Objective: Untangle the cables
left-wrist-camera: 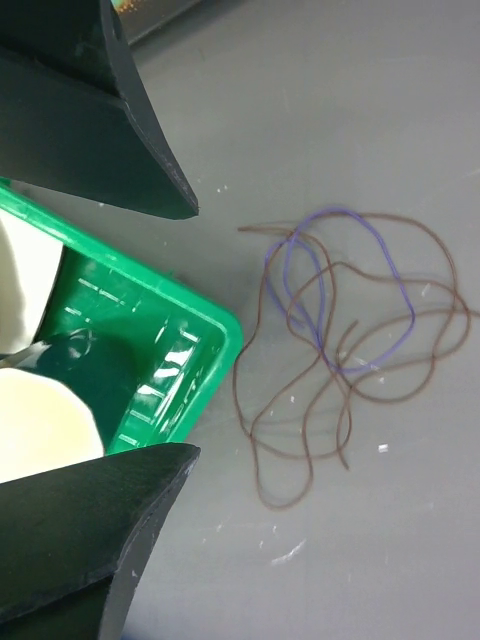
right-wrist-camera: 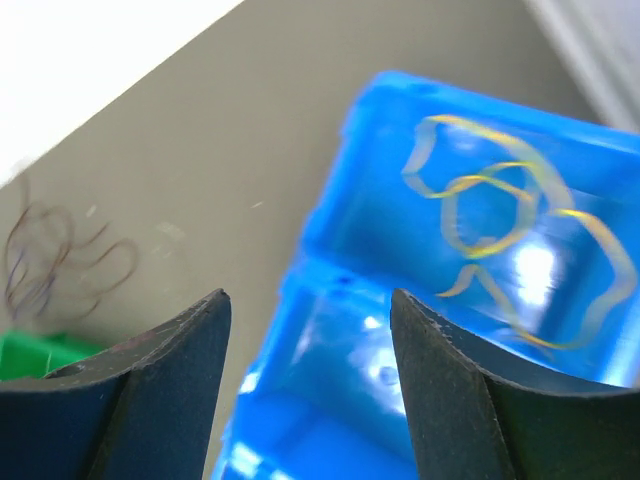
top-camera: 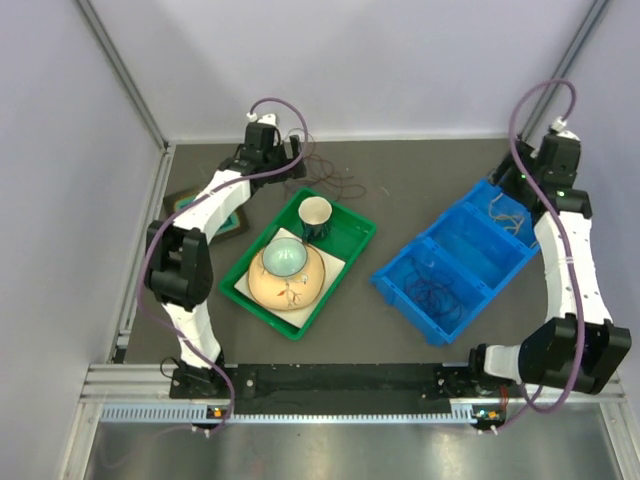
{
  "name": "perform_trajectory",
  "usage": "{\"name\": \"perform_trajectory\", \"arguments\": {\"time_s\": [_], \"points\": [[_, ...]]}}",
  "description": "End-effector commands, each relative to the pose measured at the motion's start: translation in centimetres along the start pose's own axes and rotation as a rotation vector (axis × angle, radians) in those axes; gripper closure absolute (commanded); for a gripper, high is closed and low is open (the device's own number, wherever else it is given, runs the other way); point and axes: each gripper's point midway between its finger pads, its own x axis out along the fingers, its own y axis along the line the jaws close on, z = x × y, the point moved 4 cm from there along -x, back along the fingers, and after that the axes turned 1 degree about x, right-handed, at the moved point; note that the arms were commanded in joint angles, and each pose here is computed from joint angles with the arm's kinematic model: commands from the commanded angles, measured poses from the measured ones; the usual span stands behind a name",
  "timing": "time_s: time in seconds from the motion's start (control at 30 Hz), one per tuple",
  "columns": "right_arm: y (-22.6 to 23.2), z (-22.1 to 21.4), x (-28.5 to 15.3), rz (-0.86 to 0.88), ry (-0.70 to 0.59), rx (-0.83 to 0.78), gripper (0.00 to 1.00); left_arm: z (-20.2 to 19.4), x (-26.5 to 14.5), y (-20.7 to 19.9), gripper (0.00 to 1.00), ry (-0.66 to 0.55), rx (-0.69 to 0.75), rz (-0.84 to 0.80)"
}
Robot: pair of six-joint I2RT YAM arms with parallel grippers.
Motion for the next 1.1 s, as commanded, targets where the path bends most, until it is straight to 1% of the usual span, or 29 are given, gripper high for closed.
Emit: {"name": "perform_trajectory", "arguments": {"time_s": [0.0, 0.03, 0.07, 0.1, 0.13, 0.17, 0.2, 0.23, 0.27, 0.3, 0.37, 0.4, 0.47, 0.5, 0.67, 0.8, 0.87, 0.93, 1.0, 1.03, 1.07], "points": [[5.5, -0.4, -0.6, 0.17, 0.002, -0.092, 0.35, 1.0, 2.2, 0.8, 0.01, -0.014, 0.043, 0.085], [6.3, -0.5, -0.2, 0.173, 0.007, -0.108, 0.35, 1.1, 2.6, 1.0, 0.01, -0.011, 0.054, 0.1], [7.8, -1.5, 0.0, 0.198, 0.027, -0.134, 0.34, 2.3, 2.9, 0.9, 0.01, -0.032, 0.072, 0.117], [8.4, -1.8, 0.2, 0.204, 0.036, -0.145, 0.34, 1.5, 4.7, 1.4, 0.01, 0.001, 0.084, 0.137], [9.0, -2.0, 0.6, 0.205, 0.043, -0.152, 0.34, 1.5, 5.5, 1.3, 0.01, 0.018, 0.096, 0.147], [9.8, -2.5, 0.7, 0.22, 0.055, -0.163, 0.34, 3.5, 5.5, 0.5, 0.01, -0.003, 0.13, 0.14], [10.0, -2.5, 0.7, 0.221, 0.056, -0.162, 0.34, 1.8, 7.9, 0.8, 0.01, 0.052, 0.157, 0.16], [10.1, -2.6, 0.8, 0.222, 0.061, -0.159, 0.34, 1.9, 8.6, 0.7, 0.01, 0.06, 0.178, 0.165], [10.1, -2.6, 0.8, 0.223, 0.061, -0.157, 0.33, 3.8, 8.8, 0.0, 0.01, 0.02, 0.203, 0.153], [10.0, -2.6, 0.7, 0.218, 0.059, -0.155, 0.33, 2.1, 10.5, 0.7, 0.01, 0.07, 0.221, 0.166], [9.8, -2.7, 0.6, 0.213, 0.058, -0.159, 0.32, 2.2, 11.5, 0.8, 0.01, 0.06, 0.262, 0.158], [9.7, -2.8, 0.7, 0.209, 0.058, -0.163, 0.32, 1.4, 12.7, 1.1, 0.01, 0.062, 0.279, 0.169], [9.6, -3.0, 1.0, 0.201, 0.068, -0.176, 0.3, 1.7, 13.6, 1.3, 0.01, 0.043, 0.289, 0.186], [9.5, -3.3, 1.4, 0.193, 0.083, -0.178, 0.3, 0.9, 14.7, 1.5, 0.01, 0.053, 0.292, 0.191], [9.7, -3.4, 2.0, 0.188, 0.107, -0.176, 0.3, -0.7, 16.6, 2.3, 0.01, 0.048, 0.366, 0.269], [9.8, -3.5, 2.2, 0.187, 0.114, -0.162, 0.3, -2.5, 17.7, 3.2, 0.01, 0.072, 0.36, 0.296], [9.8, -3.7, 2.2, 0.188, 0.121, -0.153, 0.3, -3.2, 18.1, 3.5, 0.03, 0.082, 0.356, 0.298], [9.7, -3.9, 2.1, 0.185, 0.123, -0.149, 0.3, -3.9, 18.4, 3.7, 0.14, 0.093, 0.349, 0.298], [9.5, -3.9, 2.1, 0.178, 0.121, -0.144, 0.3, -4.1, 18.7, 3.7, 0.31, 0.098, 0.333, 0.283], [9.5, -3.9, 2.1, 0.178, 0.121, -0.144, 0.3, -4.2, 18.7, 3.8, 0.51, 0.101, 0.325, 0.279], [9.5, -3.9, 1.9, 0.18, 0.119, -0.143, 0.3, -4.0, 18.6, 3.7, 0.6, 0.093, 0.307, 0.274]]}}
